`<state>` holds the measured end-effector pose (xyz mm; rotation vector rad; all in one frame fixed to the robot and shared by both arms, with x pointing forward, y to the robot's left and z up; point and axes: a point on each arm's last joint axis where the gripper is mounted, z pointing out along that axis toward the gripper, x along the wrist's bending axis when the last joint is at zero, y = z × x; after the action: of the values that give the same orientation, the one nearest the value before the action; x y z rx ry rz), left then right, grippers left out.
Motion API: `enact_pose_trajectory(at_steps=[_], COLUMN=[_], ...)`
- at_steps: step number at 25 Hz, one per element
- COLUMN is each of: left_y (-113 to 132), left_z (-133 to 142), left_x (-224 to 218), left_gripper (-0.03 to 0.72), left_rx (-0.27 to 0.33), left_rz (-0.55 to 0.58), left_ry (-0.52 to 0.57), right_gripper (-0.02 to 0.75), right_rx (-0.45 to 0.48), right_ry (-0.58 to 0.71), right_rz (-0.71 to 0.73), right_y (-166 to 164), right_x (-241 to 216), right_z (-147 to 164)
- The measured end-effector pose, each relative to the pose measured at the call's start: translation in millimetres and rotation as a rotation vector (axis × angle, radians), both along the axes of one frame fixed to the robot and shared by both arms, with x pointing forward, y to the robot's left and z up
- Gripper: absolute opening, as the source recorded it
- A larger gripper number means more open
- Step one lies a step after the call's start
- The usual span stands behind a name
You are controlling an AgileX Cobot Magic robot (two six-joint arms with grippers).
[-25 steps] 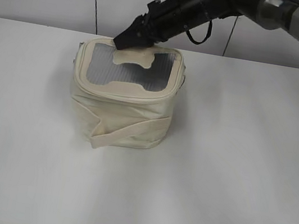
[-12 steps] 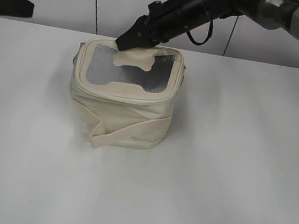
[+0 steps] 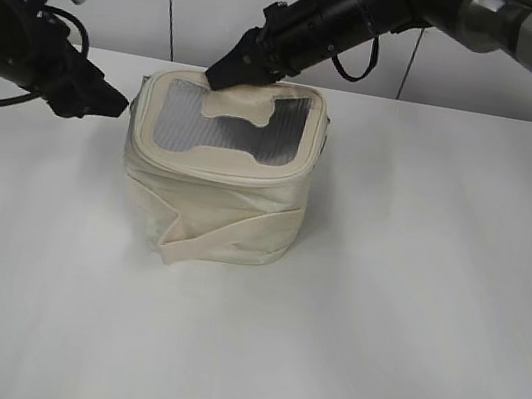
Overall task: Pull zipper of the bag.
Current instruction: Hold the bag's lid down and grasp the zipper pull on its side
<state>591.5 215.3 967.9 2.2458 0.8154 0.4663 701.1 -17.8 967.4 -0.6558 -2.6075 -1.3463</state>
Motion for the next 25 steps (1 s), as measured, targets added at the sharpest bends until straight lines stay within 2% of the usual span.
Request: enact_pose_trajectory(at_steps=[5,10,15,25], left_y=[-9,-10,-13,-16], left_z=[-14,-17,-29,-25], left_x=[2,3,6,14], left_gripper=[0.461,0.461,0.447,0.420], left_rx=[0.029,0.012,0.022,-0.027], left_rz=[-0.003,0.014,0.030,0.044], left_ry=[0.015,0.027,0.040,0.029], right_gripper=[0.046,0.046,0.045,0.045], right_rx=[0.000,0.001,-0.001,-0.001], right_ry=[0.003,0.005,0.005,0.008], right_rz=[-0.003,-0.004,-0.005,-0.008], right_y=[0,0,0,0], right_x=[0,0,0,0], right_z=[0,0,0,0])
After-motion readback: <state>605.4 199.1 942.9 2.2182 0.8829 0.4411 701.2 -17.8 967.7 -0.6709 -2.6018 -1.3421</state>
